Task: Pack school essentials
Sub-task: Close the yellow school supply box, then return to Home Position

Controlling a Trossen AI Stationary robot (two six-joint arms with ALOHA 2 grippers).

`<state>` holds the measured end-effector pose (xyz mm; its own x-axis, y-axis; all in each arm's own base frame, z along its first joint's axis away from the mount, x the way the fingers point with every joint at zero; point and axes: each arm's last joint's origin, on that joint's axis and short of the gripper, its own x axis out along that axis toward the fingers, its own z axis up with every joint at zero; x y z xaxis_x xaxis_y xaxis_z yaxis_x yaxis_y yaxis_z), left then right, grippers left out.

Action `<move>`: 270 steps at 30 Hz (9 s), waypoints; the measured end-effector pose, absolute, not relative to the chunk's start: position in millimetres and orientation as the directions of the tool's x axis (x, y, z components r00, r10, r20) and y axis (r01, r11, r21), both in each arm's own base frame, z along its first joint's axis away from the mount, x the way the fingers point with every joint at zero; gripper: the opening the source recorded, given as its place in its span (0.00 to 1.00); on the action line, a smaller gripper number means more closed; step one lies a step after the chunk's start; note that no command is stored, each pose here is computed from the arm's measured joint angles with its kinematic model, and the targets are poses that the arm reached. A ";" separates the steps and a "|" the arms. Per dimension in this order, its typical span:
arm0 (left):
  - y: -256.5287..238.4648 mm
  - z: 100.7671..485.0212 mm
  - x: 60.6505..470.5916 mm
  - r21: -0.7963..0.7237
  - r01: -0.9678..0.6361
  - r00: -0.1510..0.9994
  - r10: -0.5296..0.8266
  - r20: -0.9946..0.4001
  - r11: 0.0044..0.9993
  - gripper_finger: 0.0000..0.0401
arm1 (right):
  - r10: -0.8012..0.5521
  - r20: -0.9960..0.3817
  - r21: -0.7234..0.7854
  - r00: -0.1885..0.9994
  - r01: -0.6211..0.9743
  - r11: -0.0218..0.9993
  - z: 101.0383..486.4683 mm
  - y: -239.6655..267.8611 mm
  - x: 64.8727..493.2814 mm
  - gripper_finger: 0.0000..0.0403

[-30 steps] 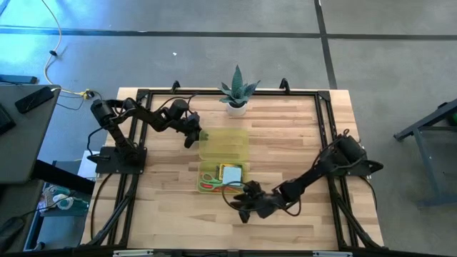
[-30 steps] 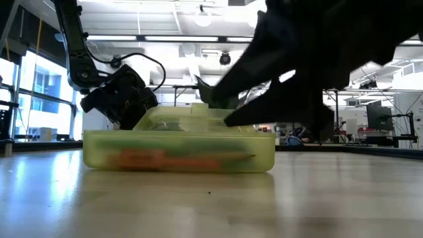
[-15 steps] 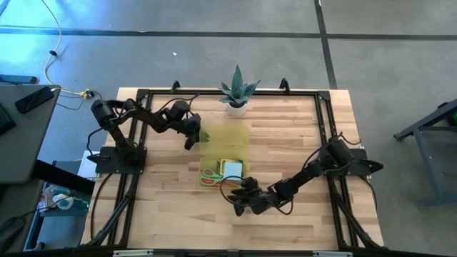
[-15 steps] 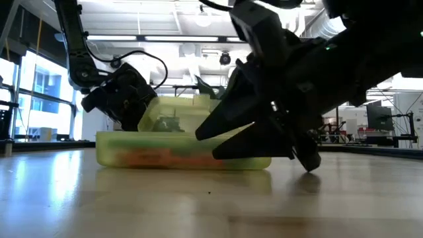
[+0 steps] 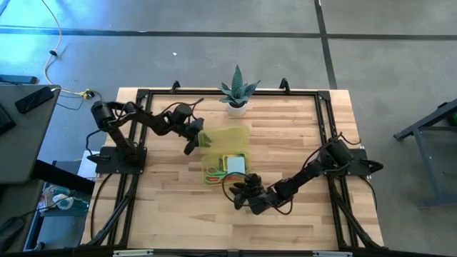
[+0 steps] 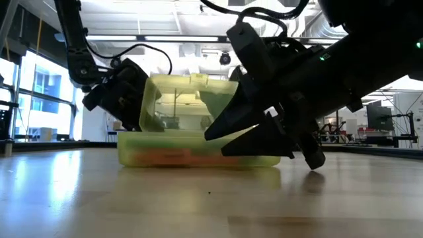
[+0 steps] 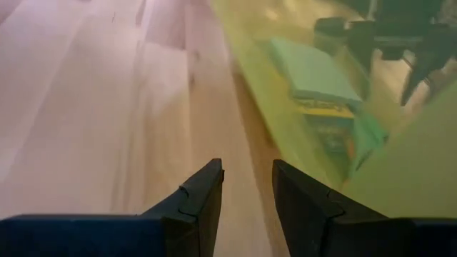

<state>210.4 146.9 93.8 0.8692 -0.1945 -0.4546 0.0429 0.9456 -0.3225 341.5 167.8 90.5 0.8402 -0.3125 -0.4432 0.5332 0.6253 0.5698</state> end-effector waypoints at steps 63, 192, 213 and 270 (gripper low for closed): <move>64.1 139.3 224.9 0.049 0.075 0.759 -0.025 -0.651 0.996 0.29 | -0.306 -0.324 0.424 0.895 0.427 0.799 144.9 159.6 345.5 0.37; 57.2 164.1 135.9 -0.078 -0.279 0.960 0.278 -0.024 0.957 0.29 | -0.533 -0.073 0.099 0.843 0.538 0.837 185.6 -5.0 133.5 0.37; 77.2 172.3 103.6 -0.215 -0.325 0.943 0.333 0.000 0.921 0.21 | -0.511 -0.070 0.101 0.857 0.516 0.851 161.3 -6.3 112.8 0.37; 21.9 170.3 93.7 -0.153 -0.221 0.975 0.223 -0.007 0.963 0.01 | -0.512 -0.148 0.046 0.846 0.523 0.851 152.6 -6.4 111.7 0.37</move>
<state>93.7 21.9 170.3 0.9748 0.2228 -0.0071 -0.2212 0.9631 -0.1534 111.7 -6.4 152.6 0.8461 -0.5120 -0.1483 0.5230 0.8511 0.0457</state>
